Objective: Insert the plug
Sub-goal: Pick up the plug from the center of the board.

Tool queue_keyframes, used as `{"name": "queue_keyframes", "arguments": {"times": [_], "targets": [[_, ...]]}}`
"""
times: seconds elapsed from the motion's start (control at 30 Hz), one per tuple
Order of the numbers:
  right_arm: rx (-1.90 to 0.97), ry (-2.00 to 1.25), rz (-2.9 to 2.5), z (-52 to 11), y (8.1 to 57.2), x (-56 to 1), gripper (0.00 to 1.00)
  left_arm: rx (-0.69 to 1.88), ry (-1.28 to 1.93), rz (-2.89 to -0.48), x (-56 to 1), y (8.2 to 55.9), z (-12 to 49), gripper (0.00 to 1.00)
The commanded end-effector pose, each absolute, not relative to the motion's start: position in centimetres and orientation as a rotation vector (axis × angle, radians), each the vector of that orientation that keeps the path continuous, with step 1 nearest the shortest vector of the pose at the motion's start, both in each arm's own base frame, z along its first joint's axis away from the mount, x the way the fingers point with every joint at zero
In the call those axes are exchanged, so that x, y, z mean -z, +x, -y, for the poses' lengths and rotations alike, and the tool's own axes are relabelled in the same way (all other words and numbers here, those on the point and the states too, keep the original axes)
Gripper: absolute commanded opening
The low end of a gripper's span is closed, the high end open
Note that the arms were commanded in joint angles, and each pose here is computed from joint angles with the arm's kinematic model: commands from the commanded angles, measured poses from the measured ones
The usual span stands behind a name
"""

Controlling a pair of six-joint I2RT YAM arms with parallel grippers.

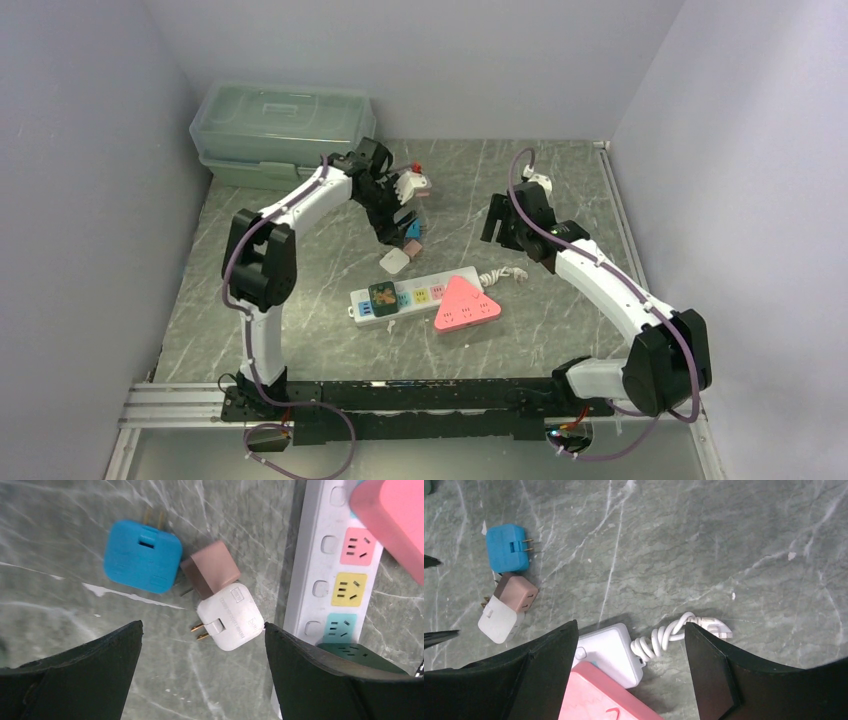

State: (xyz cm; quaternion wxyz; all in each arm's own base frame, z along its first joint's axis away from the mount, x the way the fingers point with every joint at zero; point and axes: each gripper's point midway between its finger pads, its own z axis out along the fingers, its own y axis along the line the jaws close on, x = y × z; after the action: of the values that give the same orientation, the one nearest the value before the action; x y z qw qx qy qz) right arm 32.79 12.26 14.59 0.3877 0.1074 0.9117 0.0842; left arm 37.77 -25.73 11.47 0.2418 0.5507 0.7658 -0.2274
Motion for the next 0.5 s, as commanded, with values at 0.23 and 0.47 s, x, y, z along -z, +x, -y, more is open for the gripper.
{"name": "queue_keyframes", "arguments": {"times": [0.23,0.47], "targets": [[-0.342,0.237,-2.243,-14.1,33.5,-15.5,0.8,0.66,1.54,-2.268,-6.1,35.5,25.7,0.9],[-0.356,0.242,-2.238,-14.1,33.2,-14.9,0.78,0.526,1.608,-2.295,-3.0,35.0,25.6,0.89]]}}
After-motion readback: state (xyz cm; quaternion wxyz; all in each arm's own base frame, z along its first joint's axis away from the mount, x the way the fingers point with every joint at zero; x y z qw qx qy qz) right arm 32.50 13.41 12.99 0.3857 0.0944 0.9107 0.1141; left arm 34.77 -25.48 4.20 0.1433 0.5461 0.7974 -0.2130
